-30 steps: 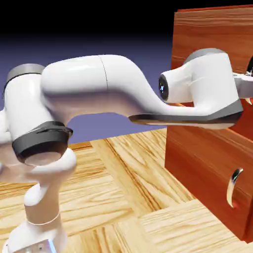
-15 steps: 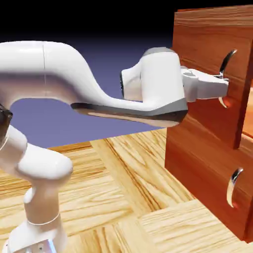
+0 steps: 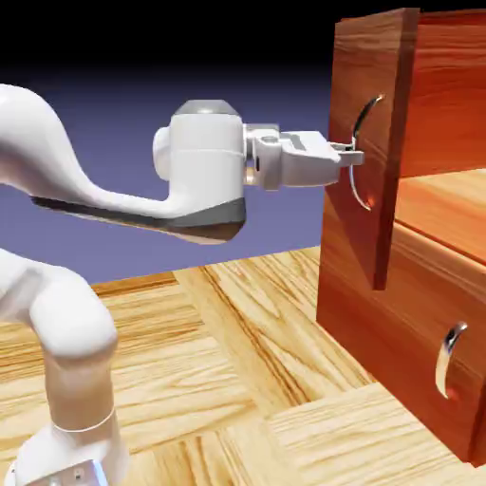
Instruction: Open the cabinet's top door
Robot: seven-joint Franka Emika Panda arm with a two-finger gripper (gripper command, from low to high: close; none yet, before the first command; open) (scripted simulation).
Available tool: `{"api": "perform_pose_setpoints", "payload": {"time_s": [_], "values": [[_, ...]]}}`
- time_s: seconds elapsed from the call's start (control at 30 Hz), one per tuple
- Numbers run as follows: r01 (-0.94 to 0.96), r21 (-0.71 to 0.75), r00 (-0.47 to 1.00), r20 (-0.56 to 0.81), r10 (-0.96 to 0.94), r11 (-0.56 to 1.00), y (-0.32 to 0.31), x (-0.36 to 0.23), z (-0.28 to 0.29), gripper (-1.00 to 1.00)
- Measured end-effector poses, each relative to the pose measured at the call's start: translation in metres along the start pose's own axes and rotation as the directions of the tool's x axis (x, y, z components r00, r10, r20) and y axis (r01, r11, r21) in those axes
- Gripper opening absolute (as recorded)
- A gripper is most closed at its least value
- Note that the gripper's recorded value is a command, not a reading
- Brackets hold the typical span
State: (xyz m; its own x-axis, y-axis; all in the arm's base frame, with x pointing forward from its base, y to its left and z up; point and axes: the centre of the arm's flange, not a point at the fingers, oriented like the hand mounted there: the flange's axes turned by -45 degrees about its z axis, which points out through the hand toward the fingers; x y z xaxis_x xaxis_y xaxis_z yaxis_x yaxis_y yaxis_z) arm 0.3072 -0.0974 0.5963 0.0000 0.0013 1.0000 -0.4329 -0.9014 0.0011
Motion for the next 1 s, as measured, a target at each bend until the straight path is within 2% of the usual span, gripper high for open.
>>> {"api": "perform_pose_setpoints", "payload": {"time_s": [0.53,1.0], "values": [[0.001,-0.235,1.0,0.0,-0.001,0.972,-0.049,0.0,-0.111,-1.0],[-0.001,-0.459,1.0,0.0,0.001,0.888,-0.122,0.0,-0.208,-1.0]]}}
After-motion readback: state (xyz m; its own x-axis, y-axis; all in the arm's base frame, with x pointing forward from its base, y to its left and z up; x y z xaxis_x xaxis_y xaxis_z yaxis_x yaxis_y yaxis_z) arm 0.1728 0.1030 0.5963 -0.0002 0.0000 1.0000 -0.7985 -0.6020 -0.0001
